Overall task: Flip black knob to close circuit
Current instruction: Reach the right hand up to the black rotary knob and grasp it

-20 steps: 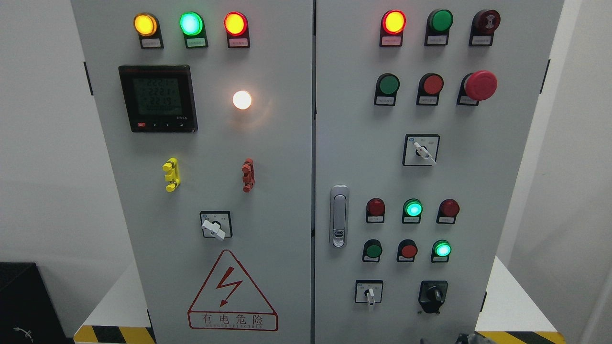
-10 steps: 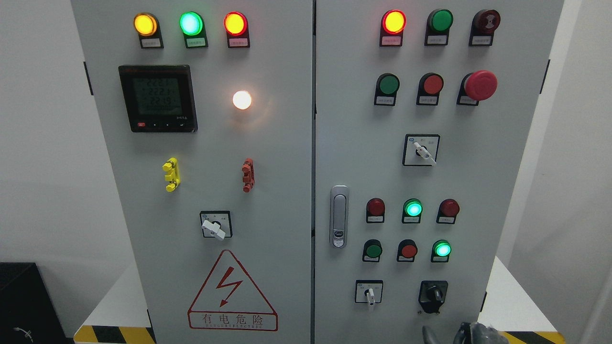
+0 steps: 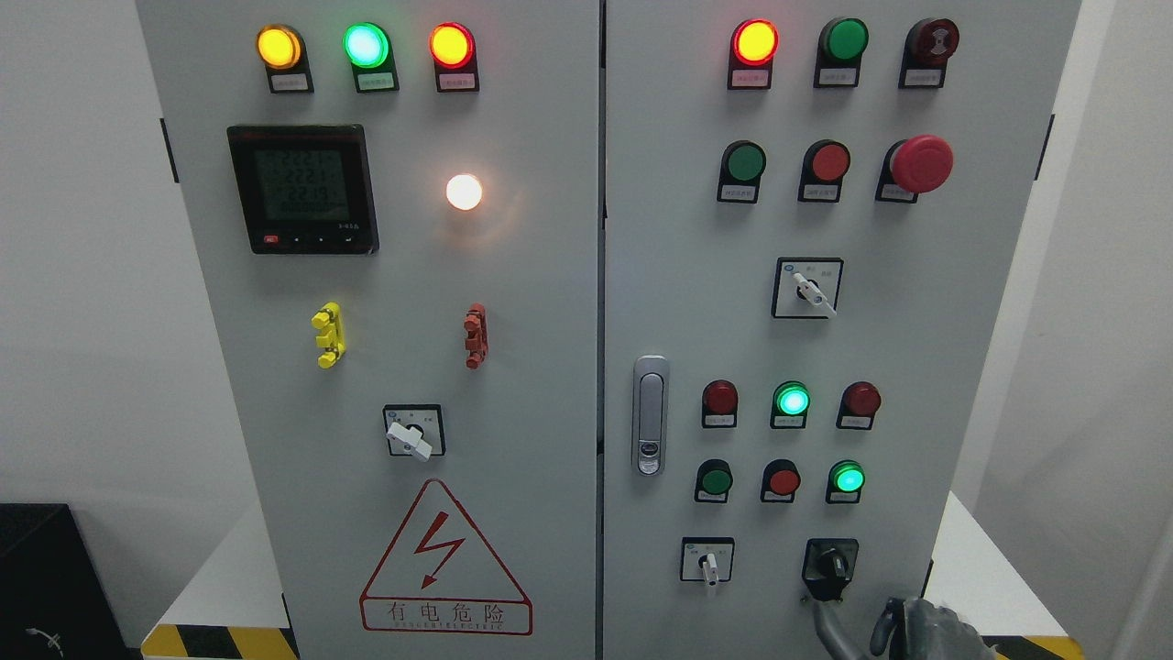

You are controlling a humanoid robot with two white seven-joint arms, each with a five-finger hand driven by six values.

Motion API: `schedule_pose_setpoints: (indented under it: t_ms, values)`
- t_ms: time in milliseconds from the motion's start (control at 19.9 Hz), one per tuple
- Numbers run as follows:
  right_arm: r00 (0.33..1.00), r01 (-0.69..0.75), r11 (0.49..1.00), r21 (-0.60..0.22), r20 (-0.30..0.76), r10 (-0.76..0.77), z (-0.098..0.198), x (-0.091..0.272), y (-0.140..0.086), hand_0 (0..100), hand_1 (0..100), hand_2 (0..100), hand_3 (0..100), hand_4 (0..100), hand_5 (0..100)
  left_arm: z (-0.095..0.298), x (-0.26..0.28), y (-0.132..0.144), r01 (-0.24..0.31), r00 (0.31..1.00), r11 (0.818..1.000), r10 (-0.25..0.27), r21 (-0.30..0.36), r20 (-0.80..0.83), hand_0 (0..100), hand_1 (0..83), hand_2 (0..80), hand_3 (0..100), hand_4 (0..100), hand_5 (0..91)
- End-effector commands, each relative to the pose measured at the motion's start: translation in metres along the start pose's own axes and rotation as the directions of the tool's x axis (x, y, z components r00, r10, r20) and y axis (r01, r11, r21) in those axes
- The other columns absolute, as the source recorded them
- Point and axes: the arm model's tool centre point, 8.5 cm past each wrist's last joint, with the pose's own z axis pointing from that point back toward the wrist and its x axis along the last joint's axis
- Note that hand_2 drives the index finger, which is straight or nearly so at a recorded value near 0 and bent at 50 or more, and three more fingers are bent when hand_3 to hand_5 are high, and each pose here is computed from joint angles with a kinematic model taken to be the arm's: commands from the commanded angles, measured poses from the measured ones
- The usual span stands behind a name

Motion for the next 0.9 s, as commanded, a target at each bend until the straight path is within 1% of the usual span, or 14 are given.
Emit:
schedule_pose_setpoints:
  t_ms: [0,201,853]
  values:
    - [1.0,-0.012,1.0,-0.016,0.009,0.013,-0.0056,0.0067,-0.0058,0,15,82,99,81,80,0.0015,-0.0065,-0.0006,0.042,0.999,0.999,-0.042,-0.009,-0.014,12,55.6,0.0,0,0,0.0]
    - [0.999,-0.037,0.999,-0.022,0.001,0.037,-0.0082,0.0046,-0.0067,0,15,82,99,81,80,0.0015,-0.0064,-0.0006,0.042,0.999,0.999,-0.042,-0.009,-0.013,12,55.6,0.0,0,0,0.0]
    - [0.999,-0.05,0.999,-0.02,-0.008,0.05,-0.0125,0.0034,-0.0049,0,16,81,99,81,81,0.0015,-0.0064,-0.0007,0.043,0.999,0.999,-0.043,-0.009,-0.013,12,55.6,0.0,0,0,0.0]
